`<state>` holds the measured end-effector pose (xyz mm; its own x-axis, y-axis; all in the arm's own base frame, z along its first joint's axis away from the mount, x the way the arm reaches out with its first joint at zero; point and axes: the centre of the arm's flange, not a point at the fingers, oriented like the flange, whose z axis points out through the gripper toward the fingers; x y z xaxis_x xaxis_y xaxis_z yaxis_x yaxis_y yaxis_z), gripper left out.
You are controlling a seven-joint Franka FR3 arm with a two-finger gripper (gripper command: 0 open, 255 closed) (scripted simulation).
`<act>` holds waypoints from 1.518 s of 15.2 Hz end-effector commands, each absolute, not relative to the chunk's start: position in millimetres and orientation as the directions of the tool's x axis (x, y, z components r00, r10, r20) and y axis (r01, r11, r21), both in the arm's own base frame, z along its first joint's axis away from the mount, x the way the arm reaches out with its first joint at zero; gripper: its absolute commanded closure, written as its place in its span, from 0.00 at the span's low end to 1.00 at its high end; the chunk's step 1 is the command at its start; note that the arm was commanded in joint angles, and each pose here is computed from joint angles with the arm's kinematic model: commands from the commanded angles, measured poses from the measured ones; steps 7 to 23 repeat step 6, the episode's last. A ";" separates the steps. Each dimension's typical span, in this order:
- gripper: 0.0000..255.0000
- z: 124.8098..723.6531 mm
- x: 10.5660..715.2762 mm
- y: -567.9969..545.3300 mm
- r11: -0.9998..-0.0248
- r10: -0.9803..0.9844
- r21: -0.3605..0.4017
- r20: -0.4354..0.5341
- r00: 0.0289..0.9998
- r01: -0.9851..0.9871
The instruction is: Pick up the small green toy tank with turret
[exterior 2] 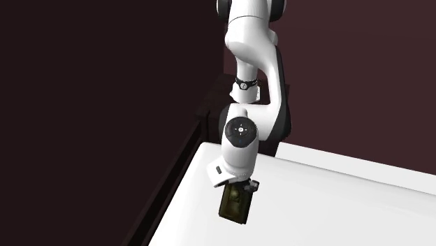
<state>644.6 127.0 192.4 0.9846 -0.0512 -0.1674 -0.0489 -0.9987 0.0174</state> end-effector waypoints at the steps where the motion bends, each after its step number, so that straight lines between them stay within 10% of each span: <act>1: 1.00 202.9 644.4 128.3 -0.999 -0.051 0.017 -0.167 0.985 -0.049; 23: 1.00 219.6 644.5 128.3 -0.999 -0.051 0.017 -0.167 0.985 -0.049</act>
